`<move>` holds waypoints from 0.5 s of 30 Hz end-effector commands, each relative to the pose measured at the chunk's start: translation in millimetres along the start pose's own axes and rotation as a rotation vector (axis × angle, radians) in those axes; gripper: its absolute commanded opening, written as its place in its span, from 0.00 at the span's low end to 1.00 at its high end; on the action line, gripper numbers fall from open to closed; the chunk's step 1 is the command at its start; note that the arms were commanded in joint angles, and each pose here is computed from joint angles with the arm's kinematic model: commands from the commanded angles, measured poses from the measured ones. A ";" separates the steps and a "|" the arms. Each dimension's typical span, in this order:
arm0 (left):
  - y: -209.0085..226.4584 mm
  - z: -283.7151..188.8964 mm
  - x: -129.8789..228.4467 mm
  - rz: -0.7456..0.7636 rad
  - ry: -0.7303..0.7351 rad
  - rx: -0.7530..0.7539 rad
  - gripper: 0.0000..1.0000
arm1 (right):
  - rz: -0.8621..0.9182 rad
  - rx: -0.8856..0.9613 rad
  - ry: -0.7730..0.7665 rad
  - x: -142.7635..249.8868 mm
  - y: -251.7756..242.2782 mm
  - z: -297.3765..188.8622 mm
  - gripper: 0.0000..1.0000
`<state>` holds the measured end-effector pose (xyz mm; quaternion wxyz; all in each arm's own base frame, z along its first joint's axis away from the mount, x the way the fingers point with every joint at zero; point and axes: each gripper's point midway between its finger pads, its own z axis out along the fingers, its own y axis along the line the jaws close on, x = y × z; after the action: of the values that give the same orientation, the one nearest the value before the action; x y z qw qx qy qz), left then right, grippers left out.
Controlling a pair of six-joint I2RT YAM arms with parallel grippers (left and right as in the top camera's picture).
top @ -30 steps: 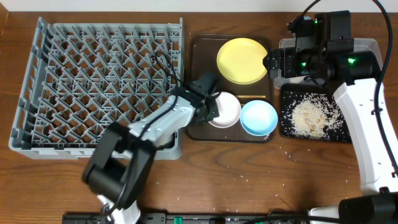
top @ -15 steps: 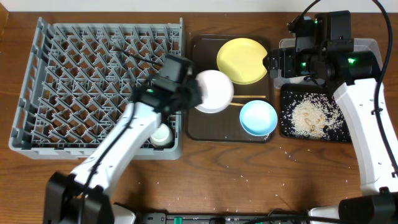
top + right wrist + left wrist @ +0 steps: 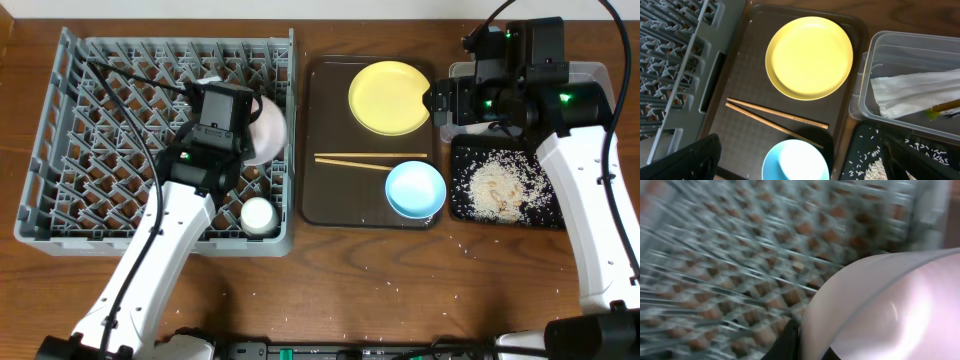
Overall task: Sort waste into correct bins and load items into the dishwasher
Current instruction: 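Lift the pink bowl and carry it over the dish rack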
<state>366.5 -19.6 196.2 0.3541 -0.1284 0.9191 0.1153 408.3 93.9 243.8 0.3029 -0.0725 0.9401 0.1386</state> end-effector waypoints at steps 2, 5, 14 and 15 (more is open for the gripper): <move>43.6 2.2 -12.4 0.126 -0.067 -0.284 0.07 | -0.003 -0.005 -0.005 -3.0 1.2 -0.5 0.99; 50.4 5.5 -13.4 0.175 -0.073 -0.367 0.08 | -0.003 -0.005 -0.005 -2.9 1.2 -0.5 0.99; 27.7 4.5 -13.5 0.391 -0.164 -0.625 0.07 | -0.003 -0.005 -0.004 -2.9 1.2 -0.5 0.99; 25.6 3.5 -14.0 0.409 -0.179 -0.658 0.08 | -0.003 -0.005 -0.005 -3.0 1.2 -0.5 0.99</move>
<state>373.7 3.3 190.4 0.3349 -0.0442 0.8521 0.3998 408.3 93.9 243.8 0.3029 -0.0725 0.9401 0.1386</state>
